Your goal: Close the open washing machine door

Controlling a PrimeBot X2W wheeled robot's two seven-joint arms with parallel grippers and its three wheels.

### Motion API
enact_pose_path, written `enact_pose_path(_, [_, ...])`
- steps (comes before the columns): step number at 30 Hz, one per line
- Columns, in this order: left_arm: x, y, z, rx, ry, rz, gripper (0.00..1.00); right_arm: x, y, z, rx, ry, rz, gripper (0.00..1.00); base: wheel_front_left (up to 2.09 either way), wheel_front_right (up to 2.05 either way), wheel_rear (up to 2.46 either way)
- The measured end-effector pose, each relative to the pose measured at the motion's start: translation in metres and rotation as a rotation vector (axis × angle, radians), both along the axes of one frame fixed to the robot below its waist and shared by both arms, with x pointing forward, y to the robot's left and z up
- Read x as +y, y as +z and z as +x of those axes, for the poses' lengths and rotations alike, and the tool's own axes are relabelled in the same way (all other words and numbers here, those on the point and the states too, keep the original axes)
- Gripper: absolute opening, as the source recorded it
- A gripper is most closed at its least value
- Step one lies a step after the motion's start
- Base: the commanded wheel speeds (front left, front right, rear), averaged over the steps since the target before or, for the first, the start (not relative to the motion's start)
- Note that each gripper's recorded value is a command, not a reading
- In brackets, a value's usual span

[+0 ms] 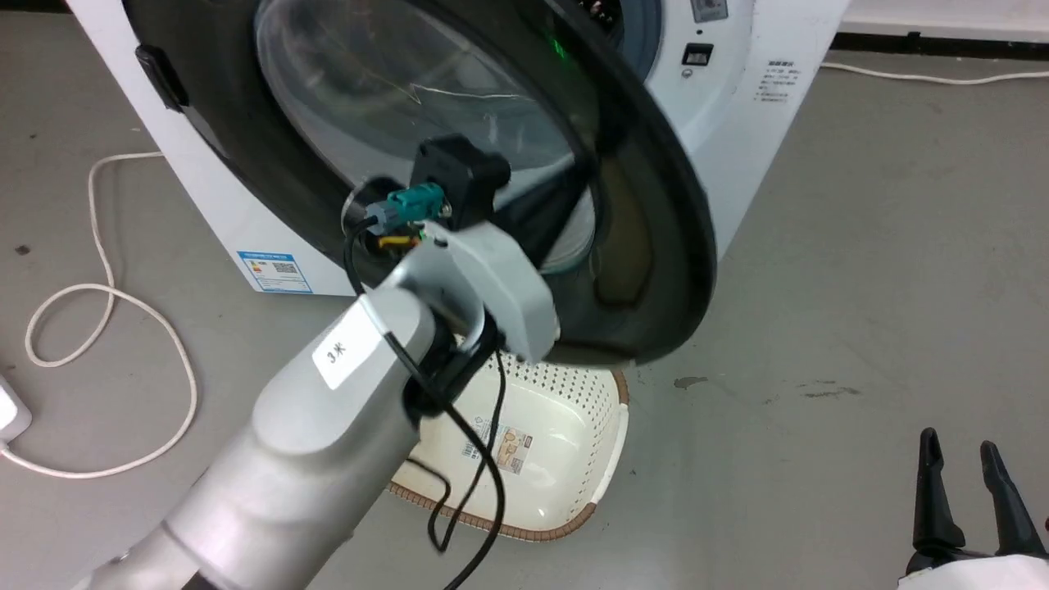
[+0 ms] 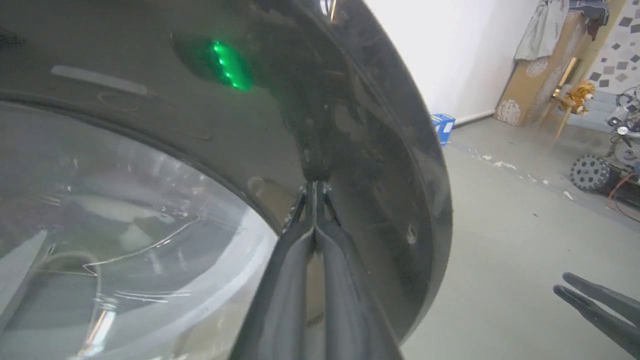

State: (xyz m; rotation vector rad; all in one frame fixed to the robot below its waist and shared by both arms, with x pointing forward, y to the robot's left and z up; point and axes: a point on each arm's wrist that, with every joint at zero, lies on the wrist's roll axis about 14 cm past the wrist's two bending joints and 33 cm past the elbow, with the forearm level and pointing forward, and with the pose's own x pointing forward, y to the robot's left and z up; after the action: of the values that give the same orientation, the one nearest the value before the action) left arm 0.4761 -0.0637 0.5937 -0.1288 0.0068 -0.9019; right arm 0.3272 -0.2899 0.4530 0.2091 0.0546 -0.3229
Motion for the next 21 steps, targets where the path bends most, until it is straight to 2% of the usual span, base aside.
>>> enact_pose_path(5, [0.02,0.027,0.02,-0.132,0.157,-0.09,0.0,0.006,0.004,0.004,-0.016,0.02,0.004,1.0,0.0,0.0,0.0])
enact_pose_path(11, [0.087,0.065,0.032,-0.219,0.388,-0.199,0.0,0.018,0.014,0.013,-0.054,0.065,0.004,1.0,0.0,0.0,0.0])
enact_pose_path(13, [0.119,0.068,0.03,-0.236,0.474,-0.2,0.0,0.025,0.019,0.016,-0.071,0.086,0.005,1.0,0.0,0.0,0.0])
enact_pose_path(14, [0.176,0.054,0.023,-0.232,0.631,-0.16,0.0,0.037,0.027,0.021,-0.1,0.126,0.008,1.0,0.0,0.0,0.0])
enact_pose_path(16, [0.215,0.04,0.013,-0.217,0.738,-0.121,0.0,0.045,0.033,0.024,-0.119,0.151,0.009,1.0,0.0,0.0,0.0])
enact_pose_path(21, [0.266,0.004,-0.023,-0.17,0.849,-0.046,0.0,0.064,0.041,0.029,-0.148,0.209,0.013,1.0,0.0,0.0,0.0])
